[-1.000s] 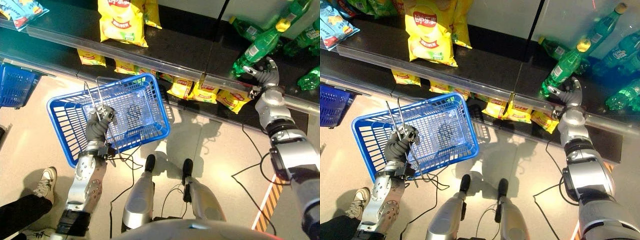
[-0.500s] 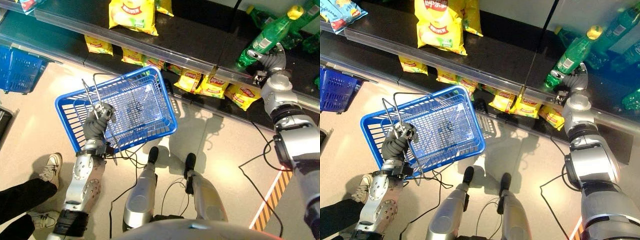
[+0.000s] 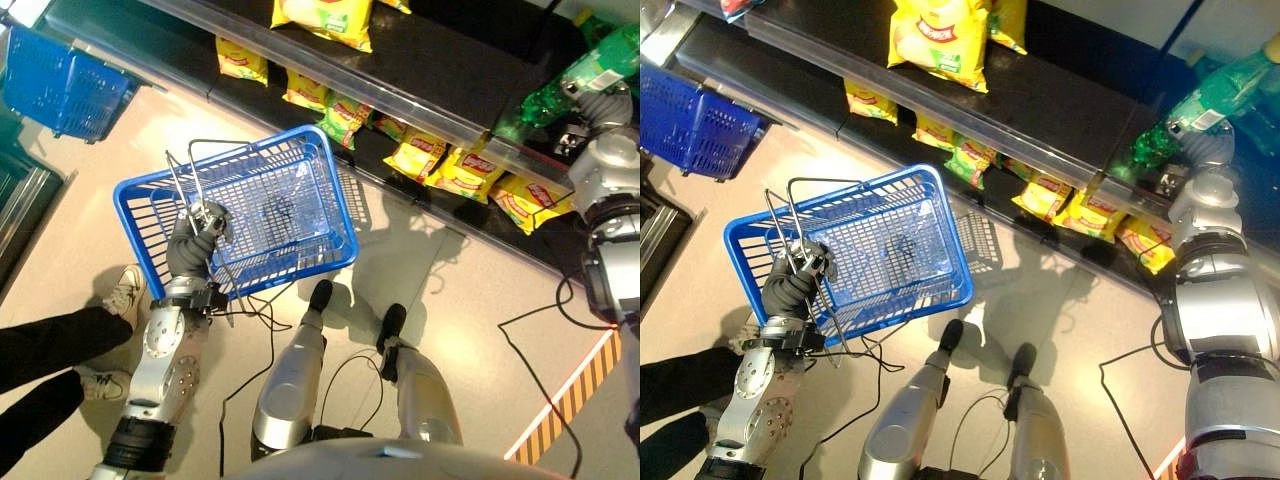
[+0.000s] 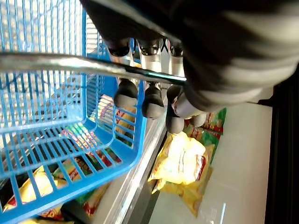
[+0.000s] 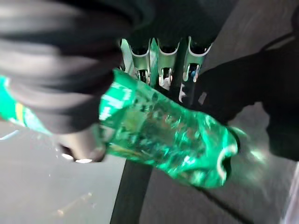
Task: Pick up the snacks into the basket
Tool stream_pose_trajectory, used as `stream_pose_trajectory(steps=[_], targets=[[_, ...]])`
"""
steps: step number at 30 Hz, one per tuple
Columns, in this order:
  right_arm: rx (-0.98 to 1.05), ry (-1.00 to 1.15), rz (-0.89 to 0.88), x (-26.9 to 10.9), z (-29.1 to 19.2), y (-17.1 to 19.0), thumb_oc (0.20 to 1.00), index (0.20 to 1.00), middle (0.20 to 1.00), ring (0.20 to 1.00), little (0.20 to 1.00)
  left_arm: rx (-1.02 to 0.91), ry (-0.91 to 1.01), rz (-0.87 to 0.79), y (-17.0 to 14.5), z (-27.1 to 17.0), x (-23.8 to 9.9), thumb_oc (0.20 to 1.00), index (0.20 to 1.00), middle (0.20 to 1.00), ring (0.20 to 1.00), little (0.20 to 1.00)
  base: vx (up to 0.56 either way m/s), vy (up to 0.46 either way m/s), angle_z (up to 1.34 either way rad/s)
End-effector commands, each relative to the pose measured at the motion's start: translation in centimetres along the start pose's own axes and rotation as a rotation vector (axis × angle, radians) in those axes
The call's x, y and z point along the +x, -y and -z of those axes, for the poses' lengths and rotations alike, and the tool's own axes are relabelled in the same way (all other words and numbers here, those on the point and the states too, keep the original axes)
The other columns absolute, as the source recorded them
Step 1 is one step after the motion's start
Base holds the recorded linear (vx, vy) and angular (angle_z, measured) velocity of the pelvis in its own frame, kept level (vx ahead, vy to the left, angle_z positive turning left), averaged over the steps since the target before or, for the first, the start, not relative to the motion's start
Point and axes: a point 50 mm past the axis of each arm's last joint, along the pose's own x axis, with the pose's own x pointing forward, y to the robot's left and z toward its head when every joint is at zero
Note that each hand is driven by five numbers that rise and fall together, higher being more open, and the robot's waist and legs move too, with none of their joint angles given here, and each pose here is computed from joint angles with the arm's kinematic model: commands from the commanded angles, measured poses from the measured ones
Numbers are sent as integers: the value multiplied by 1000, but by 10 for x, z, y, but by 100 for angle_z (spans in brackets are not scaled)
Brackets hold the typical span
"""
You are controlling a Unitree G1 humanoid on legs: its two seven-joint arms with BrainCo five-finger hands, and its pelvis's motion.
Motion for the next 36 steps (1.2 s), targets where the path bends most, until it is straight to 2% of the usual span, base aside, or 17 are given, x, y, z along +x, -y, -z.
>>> stream_pose_trajectory(steps=[1, 7, 8, 9, 12, 13, 20, 21, 23, 24, 25, 26, 27, 29, 32, 36], targets=[[45, 130, -31, 2, -36, -9, 200, 200, 200, 200, 200, -19, 319, 178, 29, -61, 2, 200, 200, 200, 200, 200, 1, -6, 21], [130, 178, -66, -1, -39, -26, 200, 200, 200, 200, 200, -44, 332, 157, 29, -61, 5, 200, 200, 200, 200, 200, 2, 0, 5], [132, 242, -137, -9, -42, -48, 200, 200, 200, 200, 200, -57, 346, 147, 29, -63, 7, 200, 200, 200, 200, 200, 0, 0, 0], [131, 240, -136, -9, -41, -49, 200, 200, 200, 200, 200, -56, 345, 146, 29, -63, 7, 200, 200, 200, 200, 200, 0, 0, 0], [193, 464, -293, -47, -47, -84, 200, 200, 200, 200, 200, -53, 394, 122, 28, -71, 11, 200, 200, 200, 200, 200, -3, 7, -1], [192, 462, -290, -48, -45, -84, 200, 200, 200, 200, 200, -52, 391, 123, 28, -70, 11, 200, 200, 200, 200, 200, 0, 0, 0], [344, 722, -516, -134, -36, -93, 200, 200, 200, 200, 200, -83, 428, 141, 36, -73, 27, 200, 200, 200, 200, 200, 0, 3, -2], [343, 721, -515, -135, -35, -92, 200, 200, 200, 200, 200, -82, 426, 142, 36, -73, 27, 200, 200, 200, 200, 200, -5, 23, -8], [365, 723, -656, -161, -26, -102, 200, 200, 200, 200, 200, -94, 428, 178, 42, -73, 30, 200, 200, 200, 200, 200, -3, 14, -2], [365, 720, -657, -161, -25, -102, 200, 200, 200, 200, 200, -93, 426, 178, 42, -73, 29, 200, 200, 200, 200, 200, 0, 0, 0], [323, 736, -762, -177, -22, -110, 200, 200, 200, 200, 200, -95, 415, 212, 48, -72, 30, 200, 200, 200, 200, 200, -13, 10, -5], [322, 735, -762, -177, -21, -110, 200, 200, 200, 200, 200, -95, 414, 211, 48, -72, 30, 200, 200, 200, 200, 200, -38, 22, -7], [279, 672, -899, -191, -5, -125, 200, 200, 200, 200, 200, -104, 411, 261, 57, -72, 31, 200, 200, 200, 200, 200, -33, 10, -8], [118, 643, -1008, -202, 12, -139, 200, 200, 200, 200, 200, -112, 401, 313, 67, -71, 34, 200, 200, 200, 200, 200, -23, -1, -2], [37, 548, -1084, -208, 37, -153, 200, 200, 200, 200, 200, -159, 399, 373, 82, -72, 35, 200, 200, 200, 200, 200, -23, -26, 8], [-20, 438, -1092, -206, 61, -183, 200, 200, 200, 200, 200, -258, 377, 499, 113, -71, 34, 200, 200, 200, 200, 200, -35, -18, 19]])
